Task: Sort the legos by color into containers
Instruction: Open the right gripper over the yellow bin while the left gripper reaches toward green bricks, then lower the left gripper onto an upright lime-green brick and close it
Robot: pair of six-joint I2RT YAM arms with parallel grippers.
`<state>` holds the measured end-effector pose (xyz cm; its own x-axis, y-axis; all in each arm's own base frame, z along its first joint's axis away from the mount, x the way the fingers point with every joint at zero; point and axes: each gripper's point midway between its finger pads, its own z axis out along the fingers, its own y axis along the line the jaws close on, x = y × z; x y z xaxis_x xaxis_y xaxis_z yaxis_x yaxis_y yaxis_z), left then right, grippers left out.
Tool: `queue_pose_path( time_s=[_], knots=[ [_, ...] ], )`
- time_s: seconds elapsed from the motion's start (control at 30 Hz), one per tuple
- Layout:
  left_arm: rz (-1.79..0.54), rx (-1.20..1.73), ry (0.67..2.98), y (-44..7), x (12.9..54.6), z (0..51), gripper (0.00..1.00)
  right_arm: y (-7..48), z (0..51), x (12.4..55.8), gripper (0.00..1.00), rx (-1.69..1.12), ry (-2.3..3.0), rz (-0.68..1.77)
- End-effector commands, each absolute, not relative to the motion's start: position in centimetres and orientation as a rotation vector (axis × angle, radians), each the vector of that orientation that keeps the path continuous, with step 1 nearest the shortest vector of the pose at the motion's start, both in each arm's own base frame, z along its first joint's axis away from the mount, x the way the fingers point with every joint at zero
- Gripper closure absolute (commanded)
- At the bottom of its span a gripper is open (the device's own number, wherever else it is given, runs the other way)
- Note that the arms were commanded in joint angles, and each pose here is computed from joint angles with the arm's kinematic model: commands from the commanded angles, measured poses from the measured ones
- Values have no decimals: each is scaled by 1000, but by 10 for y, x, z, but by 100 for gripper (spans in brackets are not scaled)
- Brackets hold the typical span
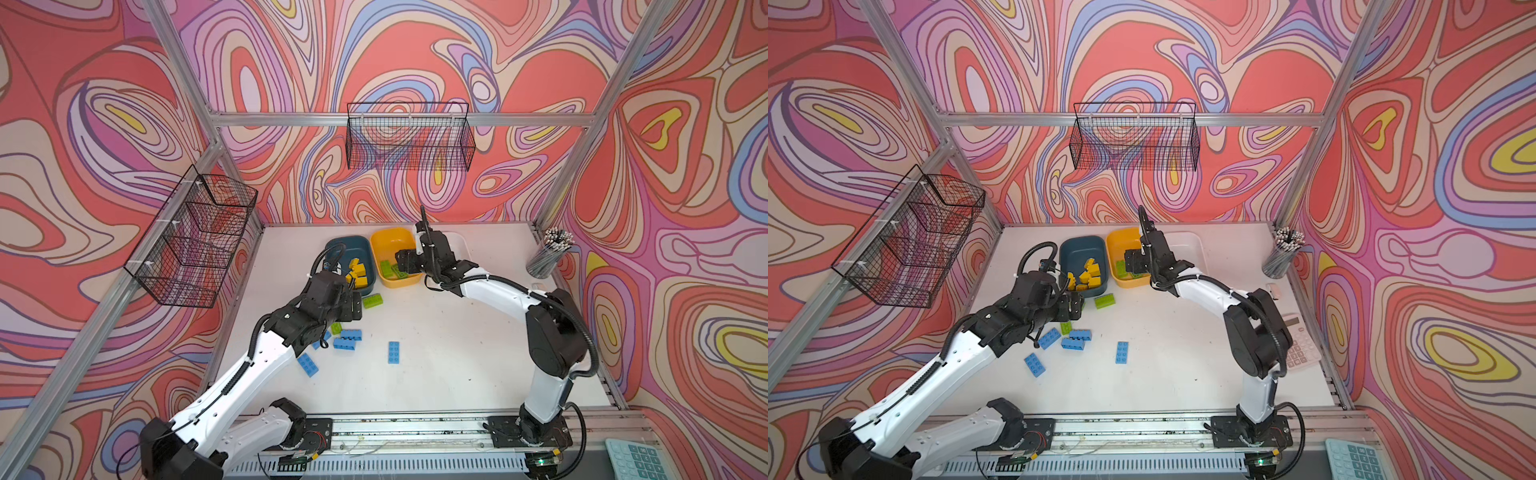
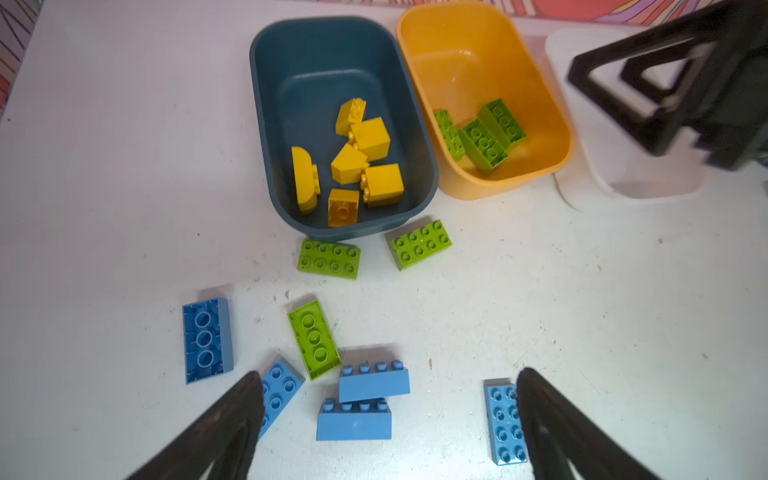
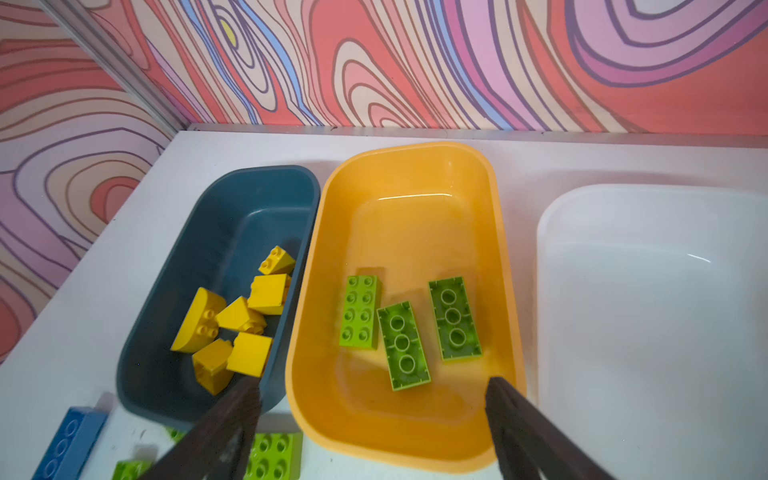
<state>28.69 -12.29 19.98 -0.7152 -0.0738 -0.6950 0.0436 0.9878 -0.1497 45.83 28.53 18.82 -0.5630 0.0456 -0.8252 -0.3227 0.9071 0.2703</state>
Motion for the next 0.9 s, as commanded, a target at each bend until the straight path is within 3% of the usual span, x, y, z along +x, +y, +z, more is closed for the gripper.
queue_pose_path(
  time_s=[0.0,0.27,0.5,0.63,0.73,0.87],
  knots=[
    [-130,-112,2433,-111,282,174,6,277,203,437,11,-182,2062,551],
    [-87,-268,2543,-107,276,115,7,239,164,379,11,-123,2067,586],
    [18,-286,2651,-108,285,69,7,224,151,365,12,-97,2049,563],
    [41,-311,2687,-105,295,56,14,229,150,364,12,-96,2042,608],
    [40,-341,2694,-100,302,53,25,231,145,363,13,-96,2053,621],
    [39,-387,2699,-91,308,48,28,233,144,363,13,-99,2056,640]
  ],
)
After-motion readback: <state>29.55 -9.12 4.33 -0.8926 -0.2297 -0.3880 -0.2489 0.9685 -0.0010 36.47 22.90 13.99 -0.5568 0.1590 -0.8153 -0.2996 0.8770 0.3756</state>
